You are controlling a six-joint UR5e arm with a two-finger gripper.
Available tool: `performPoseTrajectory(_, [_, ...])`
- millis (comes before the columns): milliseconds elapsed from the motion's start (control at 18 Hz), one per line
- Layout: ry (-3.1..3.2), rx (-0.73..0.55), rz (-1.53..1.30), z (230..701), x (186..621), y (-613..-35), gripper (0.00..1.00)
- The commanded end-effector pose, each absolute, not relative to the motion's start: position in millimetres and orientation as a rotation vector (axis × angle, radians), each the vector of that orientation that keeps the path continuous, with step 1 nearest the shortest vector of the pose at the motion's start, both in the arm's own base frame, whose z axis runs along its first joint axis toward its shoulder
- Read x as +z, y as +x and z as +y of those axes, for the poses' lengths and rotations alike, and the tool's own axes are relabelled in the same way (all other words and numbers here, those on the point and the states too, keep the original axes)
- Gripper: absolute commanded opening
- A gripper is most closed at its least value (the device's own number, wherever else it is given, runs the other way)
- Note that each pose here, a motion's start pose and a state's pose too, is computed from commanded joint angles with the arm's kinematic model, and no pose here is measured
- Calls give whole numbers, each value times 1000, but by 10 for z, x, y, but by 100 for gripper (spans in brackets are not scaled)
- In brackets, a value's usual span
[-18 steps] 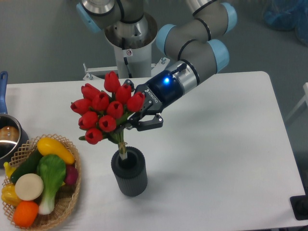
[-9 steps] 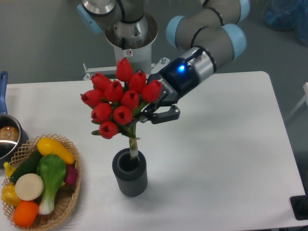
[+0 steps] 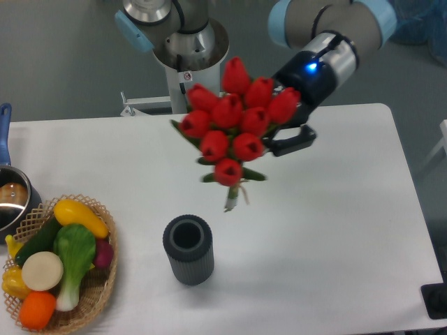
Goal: Pick up the flowers from the vase
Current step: 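Carry the held tulips up and away from the vase, then hold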
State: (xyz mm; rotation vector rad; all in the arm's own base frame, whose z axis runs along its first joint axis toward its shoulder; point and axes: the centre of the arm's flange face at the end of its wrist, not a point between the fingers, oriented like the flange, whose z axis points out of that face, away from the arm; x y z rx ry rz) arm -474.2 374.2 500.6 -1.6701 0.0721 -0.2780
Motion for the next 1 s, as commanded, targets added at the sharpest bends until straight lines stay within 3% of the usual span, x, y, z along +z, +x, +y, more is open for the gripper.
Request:
performPoseTrajectory(333, [-1667, -202, 19, 3361, 5078, -5075, 38])
performPoseTrajectory(1000, [-1667, -209, -2, 3307, 4990, -5115, 38])
